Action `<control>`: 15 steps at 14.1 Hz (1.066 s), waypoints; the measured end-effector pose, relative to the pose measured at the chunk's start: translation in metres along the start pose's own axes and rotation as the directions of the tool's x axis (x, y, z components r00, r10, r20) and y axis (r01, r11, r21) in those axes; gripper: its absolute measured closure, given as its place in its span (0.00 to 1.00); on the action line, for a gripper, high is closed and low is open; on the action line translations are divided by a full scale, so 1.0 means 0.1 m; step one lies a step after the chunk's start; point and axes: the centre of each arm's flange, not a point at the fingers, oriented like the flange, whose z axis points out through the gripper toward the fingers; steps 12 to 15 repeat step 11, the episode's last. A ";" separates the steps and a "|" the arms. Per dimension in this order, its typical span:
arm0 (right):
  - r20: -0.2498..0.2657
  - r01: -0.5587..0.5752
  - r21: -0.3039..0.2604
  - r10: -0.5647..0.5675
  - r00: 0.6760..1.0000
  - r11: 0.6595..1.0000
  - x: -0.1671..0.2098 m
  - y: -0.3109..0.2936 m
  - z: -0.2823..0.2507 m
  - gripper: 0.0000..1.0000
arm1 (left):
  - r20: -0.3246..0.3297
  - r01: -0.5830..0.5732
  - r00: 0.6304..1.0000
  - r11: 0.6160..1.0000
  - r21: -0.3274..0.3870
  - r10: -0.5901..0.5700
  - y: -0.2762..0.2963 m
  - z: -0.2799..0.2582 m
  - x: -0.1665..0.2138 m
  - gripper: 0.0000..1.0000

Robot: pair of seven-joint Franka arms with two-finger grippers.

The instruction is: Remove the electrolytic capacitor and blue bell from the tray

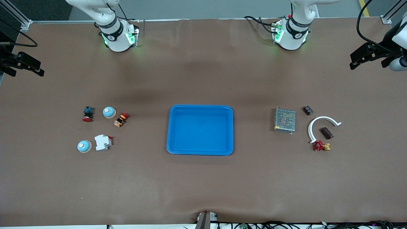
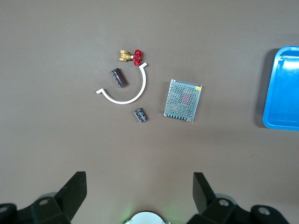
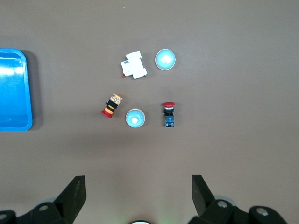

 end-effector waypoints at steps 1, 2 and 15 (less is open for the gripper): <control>0.001 0.000 0.000 0.000 1.000 1.000 0.00 0.00 0.01 0.00 | 0.001 -0.002 1.000 1.000 0.000 0.002 0.01 0.00 0.00 0.00; 0.003 0.000 0.000 0.000 1.000 1.000 0.00 0.00 0.01 0.00 | 0.002 -0.003 1.000 1.000 0.000 0.003 0.02 0.01 0.00 0.00; 0.000 -0.023 0.001 0.023 1.000 1.000 -0.01 0.11 0.01 0.00 | 0.002 -0.029 1.000 1.000 0.002 0.029 0.15 0.01 -0.01 0.00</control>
